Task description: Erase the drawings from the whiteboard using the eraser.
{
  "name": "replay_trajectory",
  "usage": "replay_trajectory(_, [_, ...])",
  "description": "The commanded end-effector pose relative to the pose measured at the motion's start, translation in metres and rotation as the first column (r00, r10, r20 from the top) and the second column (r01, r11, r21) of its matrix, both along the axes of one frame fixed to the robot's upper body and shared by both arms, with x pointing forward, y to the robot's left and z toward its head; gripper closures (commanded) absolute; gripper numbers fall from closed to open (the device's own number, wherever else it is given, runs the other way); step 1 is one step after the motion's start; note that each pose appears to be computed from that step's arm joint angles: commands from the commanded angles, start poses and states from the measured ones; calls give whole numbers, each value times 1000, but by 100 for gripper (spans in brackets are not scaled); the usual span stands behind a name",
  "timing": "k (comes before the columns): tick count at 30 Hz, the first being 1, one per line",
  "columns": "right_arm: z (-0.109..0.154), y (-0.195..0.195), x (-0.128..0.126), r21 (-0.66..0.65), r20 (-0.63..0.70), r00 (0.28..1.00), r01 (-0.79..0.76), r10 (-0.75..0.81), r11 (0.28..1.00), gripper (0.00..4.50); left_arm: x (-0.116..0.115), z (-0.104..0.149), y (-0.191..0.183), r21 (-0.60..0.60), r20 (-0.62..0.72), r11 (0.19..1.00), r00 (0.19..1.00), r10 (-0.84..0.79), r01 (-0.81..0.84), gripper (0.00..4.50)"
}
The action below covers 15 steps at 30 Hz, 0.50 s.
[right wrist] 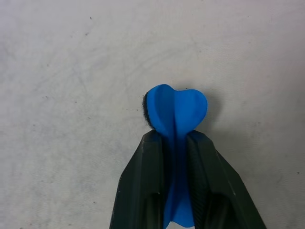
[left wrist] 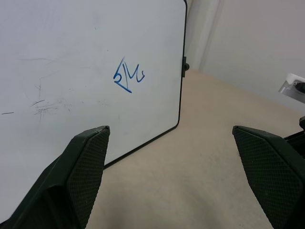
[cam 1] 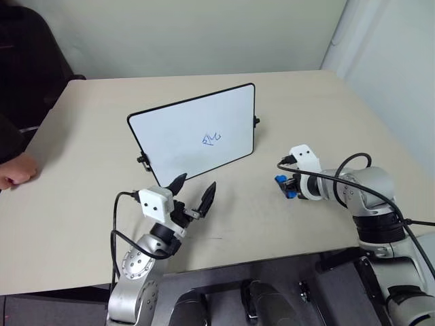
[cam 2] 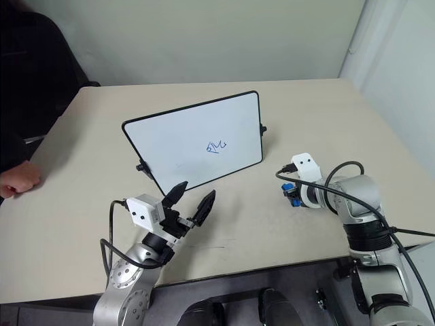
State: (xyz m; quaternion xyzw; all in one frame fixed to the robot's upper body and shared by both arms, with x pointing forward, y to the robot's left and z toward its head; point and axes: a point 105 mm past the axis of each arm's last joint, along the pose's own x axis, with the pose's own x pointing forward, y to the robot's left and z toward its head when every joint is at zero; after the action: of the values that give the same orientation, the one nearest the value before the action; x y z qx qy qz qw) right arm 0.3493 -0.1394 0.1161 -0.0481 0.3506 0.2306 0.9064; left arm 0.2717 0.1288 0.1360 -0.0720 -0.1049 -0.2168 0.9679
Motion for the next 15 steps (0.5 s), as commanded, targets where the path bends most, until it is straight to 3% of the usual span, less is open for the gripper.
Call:
replay_trajectory(1, [41,21,1,140,178,981,-98,72,985,413,-2,12,-1,-4,53,1000,999,-4,4,0])
replay_trajectory(5, [76,41,-1,247,354,931,-182,87,952,413,-2,12,-1,-3,53,1000,999,-4,4,0])
replay_trajectory(8, [100,51,6,265,517,855,-205,41,942,413,-1,13,0,-1,55,1000,998,-4,4,0])
replay_trajectory(11, [105,65,11,265,574,818,-237,45,935,413,0,13,1,2,57,1000,998,-4,3,0])
replay_trajectory(15, [94,84,15,205,601,791,-288,112,935,413,1,14,2,10,63,1000,998,0,-1,0])
